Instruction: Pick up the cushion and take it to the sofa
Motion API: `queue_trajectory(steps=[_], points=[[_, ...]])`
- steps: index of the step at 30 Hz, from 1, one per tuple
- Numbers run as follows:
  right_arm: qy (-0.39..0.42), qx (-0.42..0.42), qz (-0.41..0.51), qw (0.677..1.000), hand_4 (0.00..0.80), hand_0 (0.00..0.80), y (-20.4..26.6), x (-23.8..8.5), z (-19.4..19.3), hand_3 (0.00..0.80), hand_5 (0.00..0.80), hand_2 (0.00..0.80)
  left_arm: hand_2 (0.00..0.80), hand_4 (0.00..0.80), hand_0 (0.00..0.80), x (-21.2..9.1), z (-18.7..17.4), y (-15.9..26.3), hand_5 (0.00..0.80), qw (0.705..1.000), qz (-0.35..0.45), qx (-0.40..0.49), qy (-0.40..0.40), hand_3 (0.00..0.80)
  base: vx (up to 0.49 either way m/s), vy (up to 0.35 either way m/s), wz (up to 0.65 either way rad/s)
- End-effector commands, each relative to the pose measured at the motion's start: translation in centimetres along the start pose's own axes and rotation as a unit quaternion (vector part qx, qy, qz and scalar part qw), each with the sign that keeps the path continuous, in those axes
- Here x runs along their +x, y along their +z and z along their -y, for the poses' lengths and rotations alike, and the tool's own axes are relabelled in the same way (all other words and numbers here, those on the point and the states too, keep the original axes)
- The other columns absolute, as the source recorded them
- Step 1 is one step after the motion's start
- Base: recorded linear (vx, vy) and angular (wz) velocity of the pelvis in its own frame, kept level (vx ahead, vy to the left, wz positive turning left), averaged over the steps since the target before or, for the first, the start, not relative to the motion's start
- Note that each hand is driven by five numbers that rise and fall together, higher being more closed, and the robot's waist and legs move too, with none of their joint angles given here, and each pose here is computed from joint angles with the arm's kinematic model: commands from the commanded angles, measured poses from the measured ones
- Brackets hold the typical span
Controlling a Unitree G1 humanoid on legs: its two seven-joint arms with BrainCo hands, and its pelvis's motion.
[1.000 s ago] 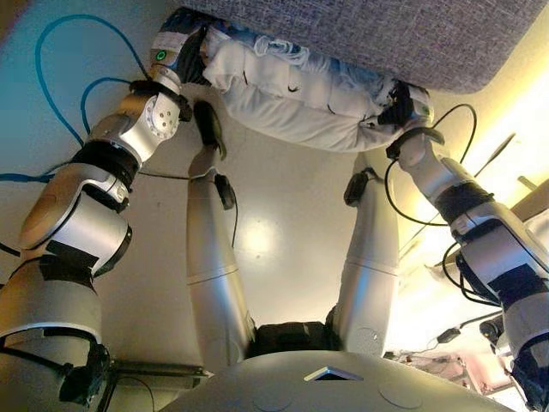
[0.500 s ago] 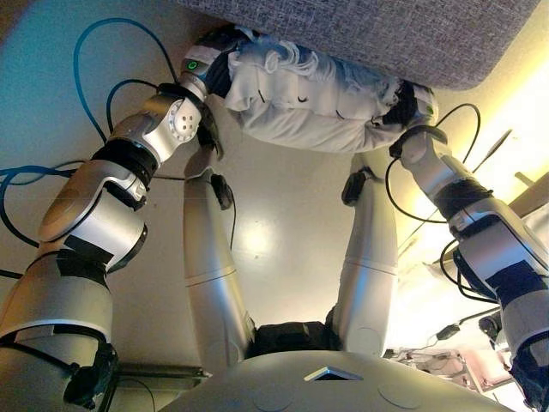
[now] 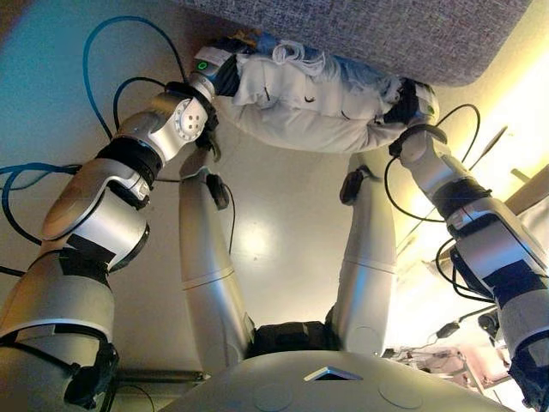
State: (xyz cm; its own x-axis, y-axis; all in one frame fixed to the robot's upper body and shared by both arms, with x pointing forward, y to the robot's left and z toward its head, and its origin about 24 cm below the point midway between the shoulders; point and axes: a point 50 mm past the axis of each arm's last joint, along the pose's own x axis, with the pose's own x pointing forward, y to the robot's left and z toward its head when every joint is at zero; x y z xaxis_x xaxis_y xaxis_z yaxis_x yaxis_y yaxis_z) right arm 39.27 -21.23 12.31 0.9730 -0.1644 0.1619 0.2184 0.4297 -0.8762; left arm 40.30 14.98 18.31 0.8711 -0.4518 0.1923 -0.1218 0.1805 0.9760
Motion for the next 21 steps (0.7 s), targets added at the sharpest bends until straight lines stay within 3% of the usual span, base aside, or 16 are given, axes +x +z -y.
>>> queue_trajectory(steps=[1, 8, 21], points=[[-0.070, 0.005, -0.006, 0.997, 0.000, 0.000, -0.8, 0.7, 3.3, 0.000, 0.000, 0.000, 0.800, 0.800, 0.800, -0.2, 0.9, 1.0, 0.800, 0.999, 0.019, -0.043, 0.013, 0.800, 0.000, 0.000, 0.00], [-0.097, 0.060, -0.044, 0.992, 0.000, 0.000, -2.8, 0.2, 3.7, 0.000, 0.000, 0.000, 0.800, 0.800, 0.800, -1.1, 0.4, -0.2, 0.800, 0.994, -0.006, -0.092, 0.052, 0.800, 0.000, 0.000, 0.00], [-0.094, 0.028, -0.154, 0.983, 0.000, 0.000, -11.5, -3.1, 3.9, 0.000, 0.000, 0.000, 0.800, 0.800, 0.800, -2.5, -0.6, -2.4, 0.800, 0.992, -0.025, -0.096, 0.078, 0.800, 0.004, -0.013, -0.04]])
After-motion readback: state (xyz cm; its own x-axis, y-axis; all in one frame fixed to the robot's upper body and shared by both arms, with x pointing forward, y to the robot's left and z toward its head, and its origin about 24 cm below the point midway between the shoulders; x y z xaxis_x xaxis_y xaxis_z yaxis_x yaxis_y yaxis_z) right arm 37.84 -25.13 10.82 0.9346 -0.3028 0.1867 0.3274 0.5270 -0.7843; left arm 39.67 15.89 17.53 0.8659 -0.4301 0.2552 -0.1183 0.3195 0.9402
